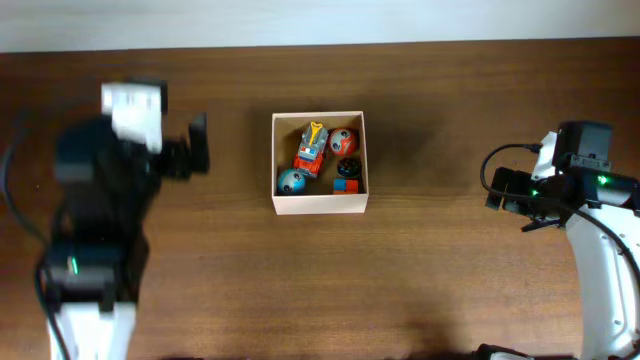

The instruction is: Pack container

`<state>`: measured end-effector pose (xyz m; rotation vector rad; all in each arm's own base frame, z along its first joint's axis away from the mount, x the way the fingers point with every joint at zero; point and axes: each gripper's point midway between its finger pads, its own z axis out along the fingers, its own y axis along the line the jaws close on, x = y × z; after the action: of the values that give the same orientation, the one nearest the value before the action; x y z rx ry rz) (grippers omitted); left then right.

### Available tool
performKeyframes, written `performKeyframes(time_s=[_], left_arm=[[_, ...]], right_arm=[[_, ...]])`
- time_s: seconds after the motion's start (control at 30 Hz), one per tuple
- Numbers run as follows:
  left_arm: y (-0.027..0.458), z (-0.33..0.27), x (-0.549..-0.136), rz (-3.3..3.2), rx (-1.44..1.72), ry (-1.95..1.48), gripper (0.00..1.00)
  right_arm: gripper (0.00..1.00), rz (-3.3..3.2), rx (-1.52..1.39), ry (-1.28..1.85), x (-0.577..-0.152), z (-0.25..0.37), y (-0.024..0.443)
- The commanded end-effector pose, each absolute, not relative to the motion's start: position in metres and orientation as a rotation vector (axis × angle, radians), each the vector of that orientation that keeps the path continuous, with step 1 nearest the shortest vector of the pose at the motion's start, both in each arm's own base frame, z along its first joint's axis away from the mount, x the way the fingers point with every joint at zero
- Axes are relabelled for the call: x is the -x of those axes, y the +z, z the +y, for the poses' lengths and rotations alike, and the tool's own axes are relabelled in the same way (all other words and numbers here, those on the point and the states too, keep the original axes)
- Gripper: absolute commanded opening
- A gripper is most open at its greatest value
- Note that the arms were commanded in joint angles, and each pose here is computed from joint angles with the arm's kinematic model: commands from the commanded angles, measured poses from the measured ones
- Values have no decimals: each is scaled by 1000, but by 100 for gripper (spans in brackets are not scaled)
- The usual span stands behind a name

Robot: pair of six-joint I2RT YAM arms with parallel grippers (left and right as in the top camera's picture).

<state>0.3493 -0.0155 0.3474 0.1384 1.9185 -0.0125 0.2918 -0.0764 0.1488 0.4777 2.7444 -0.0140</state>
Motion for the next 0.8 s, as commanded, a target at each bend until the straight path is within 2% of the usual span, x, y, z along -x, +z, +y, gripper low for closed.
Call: performKeyframes(time_s=[0.0, 0.33, 0.77], left_arm=[[320, -6, -315, 1893, -124, 11, 99], [245, 6, -248, 1809, -74, 56, 99], [177, 7, -242, 1740, -69, 67, 99]], right_arm=[[99, 2734, -502, -22, -292, -79, 150], [99, 2734, -502, -22, -292, -79, 150], [99, 2734, -502, -22, -292, -79, 150]])
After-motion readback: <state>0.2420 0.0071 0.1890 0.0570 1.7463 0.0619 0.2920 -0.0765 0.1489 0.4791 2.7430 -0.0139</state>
